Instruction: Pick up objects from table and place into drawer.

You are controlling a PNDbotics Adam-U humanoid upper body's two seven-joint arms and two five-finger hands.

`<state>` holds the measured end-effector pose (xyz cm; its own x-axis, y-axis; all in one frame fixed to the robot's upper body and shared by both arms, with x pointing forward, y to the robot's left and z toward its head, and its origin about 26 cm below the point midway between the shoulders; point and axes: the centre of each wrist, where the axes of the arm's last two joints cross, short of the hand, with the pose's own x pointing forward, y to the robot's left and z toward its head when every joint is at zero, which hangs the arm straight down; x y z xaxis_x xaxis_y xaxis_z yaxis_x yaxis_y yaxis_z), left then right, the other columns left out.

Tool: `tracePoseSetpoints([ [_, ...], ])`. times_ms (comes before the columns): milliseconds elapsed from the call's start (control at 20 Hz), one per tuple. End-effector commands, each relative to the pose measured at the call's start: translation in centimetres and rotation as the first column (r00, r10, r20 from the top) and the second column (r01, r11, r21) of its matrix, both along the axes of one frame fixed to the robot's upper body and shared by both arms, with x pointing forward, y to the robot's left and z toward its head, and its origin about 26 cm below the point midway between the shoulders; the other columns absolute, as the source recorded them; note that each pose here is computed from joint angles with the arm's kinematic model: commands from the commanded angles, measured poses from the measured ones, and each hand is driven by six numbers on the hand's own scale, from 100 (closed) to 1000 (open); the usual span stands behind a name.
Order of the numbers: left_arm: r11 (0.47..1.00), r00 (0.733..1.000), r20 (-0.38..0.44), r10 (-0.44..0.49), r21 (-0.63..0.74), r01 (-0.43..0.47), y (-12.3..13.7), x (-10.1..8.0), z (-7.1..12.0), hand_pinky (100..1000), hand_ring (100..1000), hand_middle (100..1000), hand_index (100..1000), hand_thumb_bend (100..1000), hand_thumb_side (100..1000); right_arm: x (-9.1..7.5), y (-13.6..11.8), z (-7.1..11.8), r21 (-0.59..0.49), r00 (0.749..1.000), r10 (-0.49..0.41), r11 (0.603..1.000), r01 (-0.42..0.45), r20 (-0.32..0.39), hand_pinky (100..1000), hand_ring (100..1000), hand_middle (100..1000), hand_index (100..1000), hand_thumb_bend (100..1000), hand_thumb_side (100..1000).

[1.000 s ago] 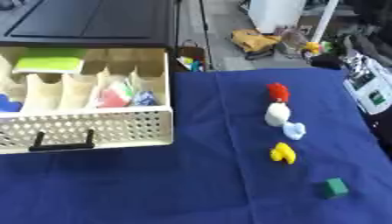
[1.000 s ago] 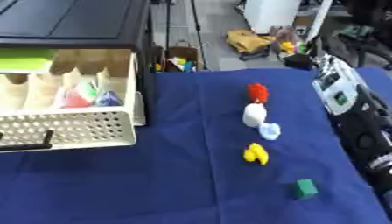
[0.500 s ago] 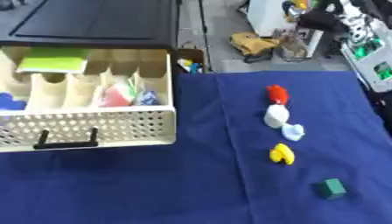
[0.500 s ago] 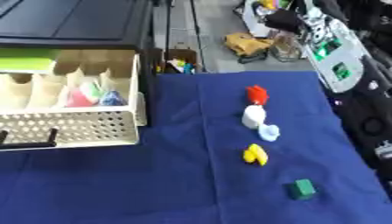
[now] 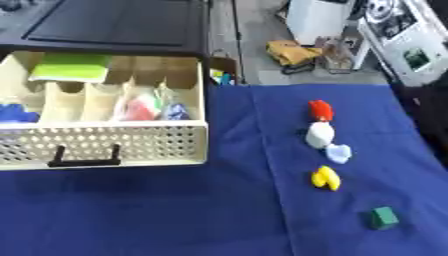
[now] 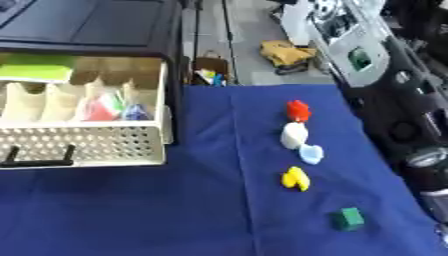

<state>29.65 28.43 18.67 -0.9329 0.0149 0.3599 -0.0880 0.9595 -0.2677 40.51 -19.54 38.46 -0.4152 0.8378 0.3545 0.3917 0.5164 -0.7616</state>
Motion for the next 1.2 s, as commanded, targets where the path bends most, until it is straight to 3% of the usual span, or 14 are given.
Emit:
tracePoseSetpoints([
  [50, 1.0, 1.0, 0.022, -0.011, 0.025, 0.011, 0.1, -0.1, 0.9, 433, 578, 634, 832, 223, 1000, -1.1, 1.9, 1.5, -0.006, 0.997, 0.067, 0.998, -0.067, 0.037, 701, 799, 382, 338, 430, 595],
  [350, 0.999, 0.999, 0.023, -0.025, 0.024, 0.024, -0.1, 0.0, 1.1, 434, 578, 634, 832, 221, 1000, -1.5, 5.1, 1.5, -0.006, 0.987, 0.159, 0.987, -0.159, 0.02, 703, 798, 376, 331, 446, 587],
  [700, 0.999, 0.999, 0.026, -0.035, 0.022, 0.034, -0.2, 0.1, 1.2, 434, 578, 634, 831, 220, 1000, -1.3, 7.7, 0.3, -0.035, 0.972, 0.231, 0.972, -0.232, -0.038, 706, 797, 370, 319, 452, 576],
  [1200, 0.999, 0.999, 0.029, -0.036, 0.021, 0.035, -0.2, 0.1, 1.3, 434, 577, 634, 832, 219, 1000, -1.2, 8.8, -1.4, -0.123, 0.947, 0.278, 0.946, -0.299, -0.16, 709, 797, 362, 303, 443, 562],
])
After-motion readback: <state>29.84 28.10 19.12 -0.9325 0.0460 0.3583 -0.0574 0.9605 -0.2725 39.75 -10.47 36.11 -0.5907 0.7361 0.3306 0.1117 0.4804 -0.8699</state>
